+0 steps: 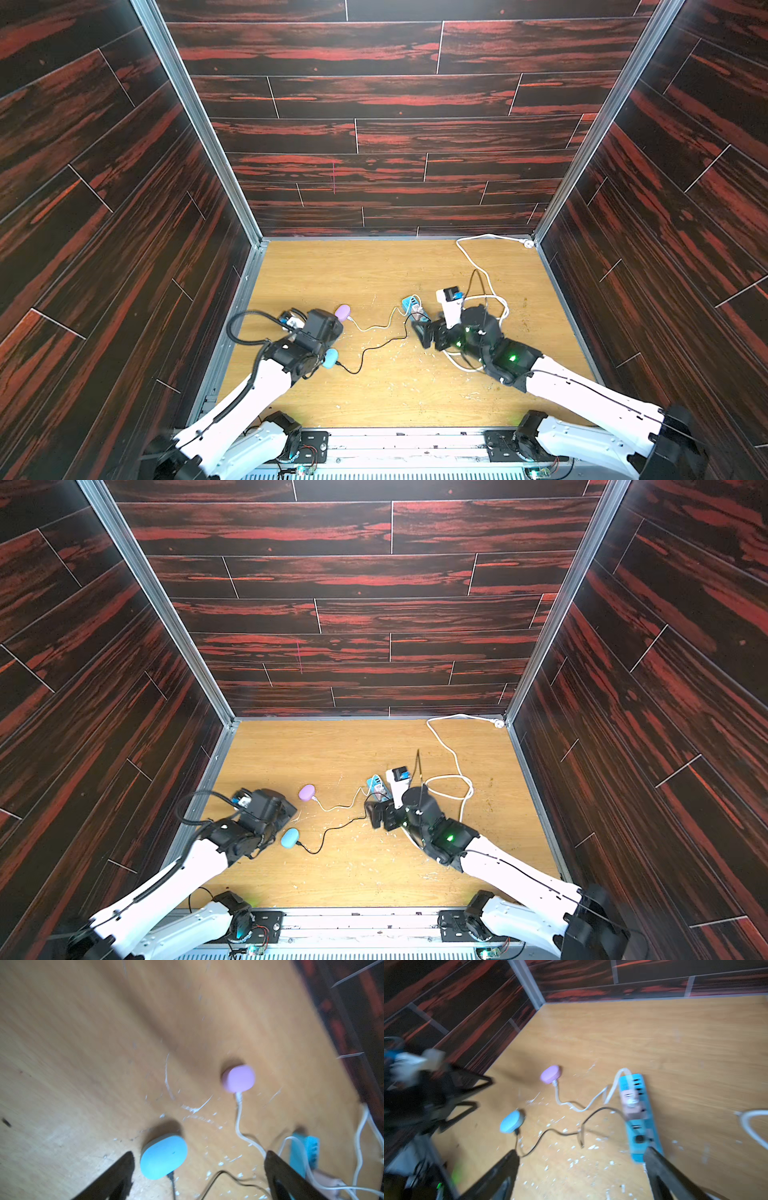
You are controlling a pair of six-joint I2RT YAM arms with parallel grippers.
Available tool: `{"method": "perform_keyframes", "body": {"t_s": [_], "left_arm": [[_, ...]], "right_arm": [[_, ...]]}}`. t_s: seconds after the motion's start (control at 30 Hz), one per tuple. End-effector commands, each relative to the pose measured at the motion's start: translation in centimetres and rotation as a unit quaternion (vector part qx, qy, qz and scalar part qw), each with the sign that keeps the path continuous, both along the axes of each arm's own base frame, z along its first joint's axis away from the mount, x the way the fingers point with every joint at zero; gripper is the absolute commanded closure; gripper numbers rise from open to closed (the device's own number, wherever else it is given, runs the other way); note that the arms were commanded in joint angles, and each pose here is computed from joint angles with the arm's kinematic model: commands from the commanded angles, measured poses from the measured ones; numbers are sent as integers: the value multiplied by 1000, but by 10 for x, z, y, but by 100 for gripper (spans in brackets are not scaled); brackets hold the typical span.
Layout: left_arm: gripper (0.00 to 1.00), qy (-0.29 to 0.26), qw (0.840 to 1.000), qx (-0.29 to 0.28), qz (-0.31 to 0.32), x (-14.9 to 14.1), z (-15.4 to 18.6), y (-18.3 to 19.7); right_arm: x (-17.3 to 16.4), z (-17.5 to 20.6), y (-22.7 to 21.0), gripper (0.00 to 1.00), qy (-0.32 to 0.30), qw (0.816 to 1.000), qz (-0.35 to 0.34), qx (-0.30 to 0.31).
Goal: Charge the bluetooth headset
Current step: Place the bluetooth headset at the center of the board, then reset both arms
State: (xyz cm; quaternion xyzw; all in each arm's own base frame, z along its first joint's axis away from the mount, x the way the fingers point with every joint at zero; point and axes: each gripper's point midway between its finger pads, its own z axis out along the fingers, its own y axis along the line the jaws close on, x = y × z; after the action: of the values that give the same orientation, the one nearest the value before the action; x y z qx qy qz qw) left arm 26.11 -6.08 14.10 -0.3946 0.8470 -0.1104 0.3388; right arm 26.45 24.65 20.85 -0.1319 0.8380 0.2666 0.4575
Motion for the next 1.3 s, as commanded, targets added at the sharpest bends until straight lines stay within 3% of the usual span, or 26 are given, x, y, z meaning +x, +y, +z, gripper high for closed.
{"method": "perform_keyframes", "body": {"t_s": [0.0,0.13,0.27,0.37,0.47,0.57,0.73,0.83,0.97,1.07,1.1,1.13,1.17,1.27], "left_arm": [[0,10,995,95,-15,-4,17,27],[0,-19,991,134,-11,17,38,47],[0,-48,974,220,-6,45,70,67],[0,-76,943,325,5,63,86,84],[0,-47,905,422,31,72,77,108],[0,-11,895,444,41,82,55,124],[0,-18,895,443,48,95,18,133],[0,-50,893,443,59,99,5,135],[3,-76,892,443,46,100,-6,134],[4,-132,888,440,25,97,-2,129],[4,-150,889,431,37,92,-4,133],[3,-163,891,423,40,89,-10,135],[2,-181,890,417,34,91,-12,135],[0,-169,896,406,-68,114,-34,111]], "right_arm": [[28,10,-42,1,-7,996,-88,-18],[65,20,-100,1,-31,977,-206,-45],[96,11,-182,1,-49,917,-380,-113],[108,-3,-223,1,-58,883,-441,-149],[115,-22,-251,1,-94,851,-472,-208],[118,-37,-265,1,-131,827,-482,-259],[113,-50,-275,1,-190,834,-466,-227],[107,-48,-281,1,-232,830,-463,-208],[104,-58,-279,2,-241,844,-441,-187],[108,-68,-275,9,-222,883,-389,-143],[109,-77,-276,2,-204,900,-365,-121],[111,-86,-274,1,-197,913,-341,-103],[115,-80,-274,1,-214,912,-337,-98],[125,-89,-278,1,-179,916,-344,-107]]}}
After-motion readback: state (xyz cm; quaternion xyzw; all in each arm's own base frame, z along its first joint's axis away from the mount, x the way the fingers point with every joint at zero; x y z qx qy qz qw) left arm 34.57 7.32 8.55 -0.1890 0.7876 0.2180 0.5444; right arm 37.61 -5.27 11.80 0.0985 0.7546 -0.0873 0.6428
